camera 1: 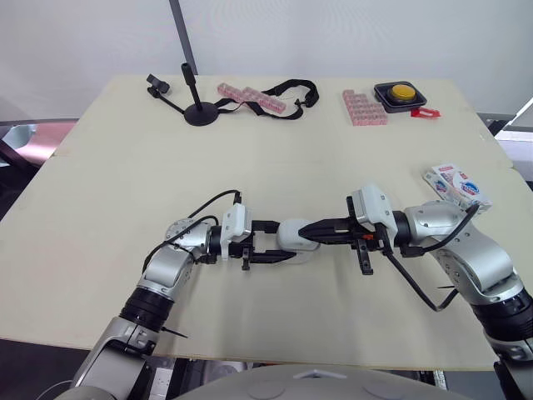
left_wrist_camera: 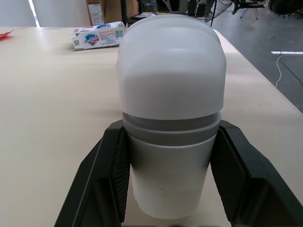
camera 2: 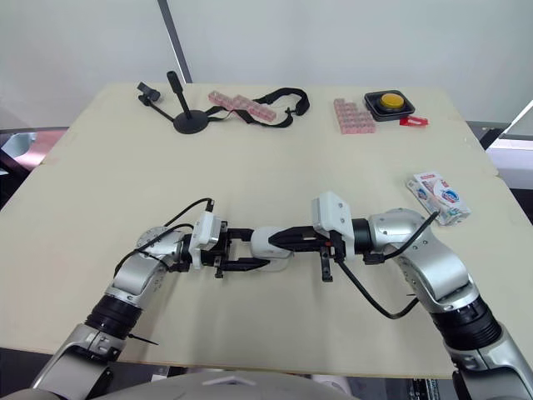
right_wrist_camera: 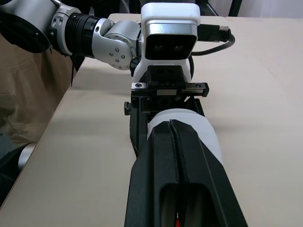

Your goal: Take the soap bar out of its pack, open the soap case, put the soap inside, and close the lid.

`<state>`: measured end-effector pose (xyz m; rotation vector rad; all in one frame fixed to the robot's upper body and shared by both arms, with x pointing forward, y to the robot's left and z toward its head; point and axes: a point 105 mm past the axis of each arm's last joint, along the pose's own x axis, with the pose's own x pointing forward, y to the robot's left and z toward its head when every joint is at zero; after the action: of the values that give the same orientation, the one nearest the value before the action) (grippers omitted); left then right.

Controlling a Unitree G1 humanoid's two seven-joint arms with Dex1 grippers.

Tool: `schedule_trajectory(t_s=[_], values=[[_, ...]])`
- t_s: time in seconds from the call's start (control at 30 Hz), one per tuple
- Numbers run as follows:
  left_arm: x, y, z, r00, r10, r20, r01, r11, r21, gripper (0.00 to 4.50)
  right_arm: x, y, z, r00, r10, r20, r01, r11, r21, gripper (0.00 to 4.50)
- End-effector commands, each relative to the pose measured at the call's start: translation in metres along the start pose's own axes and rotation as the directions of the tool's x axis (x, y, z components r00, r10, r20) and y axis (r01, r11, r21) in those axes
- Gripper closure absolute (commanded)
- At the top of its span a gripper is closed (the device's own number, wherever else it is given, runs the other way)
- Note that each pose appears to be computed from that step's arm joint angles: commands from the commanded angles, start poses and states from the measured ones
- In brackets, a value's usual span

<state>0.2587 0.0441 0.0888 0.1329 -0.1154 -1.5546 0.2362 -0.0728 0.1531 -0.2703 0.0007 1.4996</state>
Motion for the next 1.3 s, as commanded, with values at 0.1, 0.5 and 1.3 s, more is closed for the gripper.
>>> schedule_trajectory(t_s=[0.1,0.5,1.3], values=[[0.001,0.000,0.002,1.000,-0.001,-0.001,0.001,1.000,0.014,2.61,-0.002,0.002,-0.010,0.998,0.000,-0.066,0.002,1.000,0.025,4.46],[0.002,0.001,0.003,1.000,0.004,0.001,-0.004,1.000,0.016,2.61,0.005,0.003,-0.023,0.988,0.016,-0.155,-0.003,0.996,0.085,4.46],[-0.004,0.003,0.004,1.000,0.023,0.008,-0.023,1.000,-0.017,2.61,-0.043,-0.019,-0.008,0.987,-0.159,0.027,0.157,0.986,0.050,4.46]])
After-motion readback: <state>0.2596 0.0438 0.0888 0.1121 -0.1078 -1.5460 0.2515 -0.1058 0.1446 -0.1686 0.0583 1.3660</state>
